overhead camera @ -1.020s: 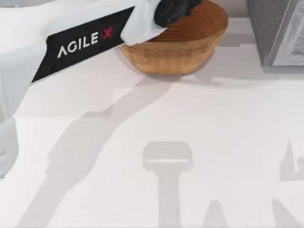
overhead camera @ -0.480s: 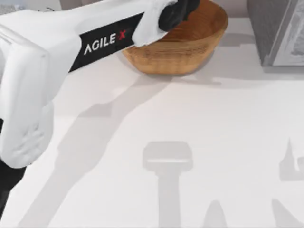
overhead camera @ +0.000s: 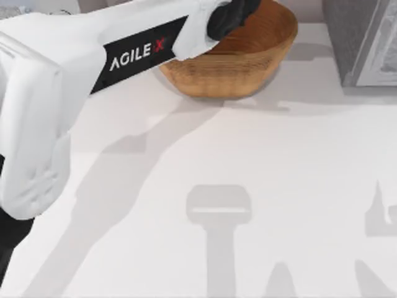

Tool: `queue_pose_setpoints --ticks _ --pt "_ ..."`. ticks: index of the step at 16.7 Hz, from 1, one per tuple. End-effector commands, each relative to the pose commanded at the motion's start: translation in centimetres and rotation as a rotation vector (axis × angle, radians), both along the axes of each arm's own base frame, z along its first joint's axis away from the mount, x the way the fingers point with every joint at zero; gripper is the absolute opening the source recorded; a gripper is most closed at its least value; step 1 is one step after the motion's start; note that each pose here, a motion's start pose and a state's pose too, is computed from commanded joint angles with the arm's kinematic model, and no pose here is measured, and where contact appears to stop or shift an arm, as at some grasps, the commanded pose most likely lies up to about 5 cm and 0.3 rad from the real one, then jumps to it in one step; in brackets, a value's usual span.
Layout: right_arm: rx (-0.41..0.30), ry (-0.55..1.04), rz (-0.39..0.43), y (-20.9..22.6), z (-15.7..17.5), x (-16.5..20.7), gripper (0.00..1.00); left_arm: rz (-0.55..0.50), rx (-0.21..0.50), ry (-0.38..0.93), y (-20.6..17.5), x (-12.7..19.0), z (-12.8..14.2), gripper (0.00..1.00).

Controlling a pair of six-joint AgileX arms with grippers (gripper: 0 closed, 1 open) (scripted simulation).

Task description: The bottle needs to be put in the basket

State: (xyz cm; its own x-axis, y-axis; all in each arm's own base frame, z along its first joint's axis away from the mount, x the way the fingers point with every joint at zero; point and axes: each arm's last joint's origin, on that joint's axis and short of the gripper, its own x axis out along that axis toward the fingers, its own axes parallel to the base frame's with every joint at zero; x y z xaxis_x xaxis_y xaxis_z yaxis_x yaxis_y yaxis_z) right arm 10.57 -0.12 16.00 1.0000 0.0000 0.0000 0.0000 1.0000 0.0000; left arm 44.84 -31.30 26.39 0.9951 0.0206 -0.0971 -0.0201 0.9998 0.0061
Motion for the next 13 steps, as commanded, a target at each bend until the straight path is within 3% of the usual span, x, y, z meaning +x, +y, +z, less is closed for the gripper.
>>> queue_pose_setpoints --ticks 7,13 --pt "0.000 0.000 0.000 0.00 0.00 0.00 1.00 0.000 0.000 0.000 0.00 0.00 0.00 0.98" --pt "0.000 0.000 0.000 0.00 0.00 0.00 1.00 0.000 0.000 0.000 0.00 0.00 0.00 1.00"
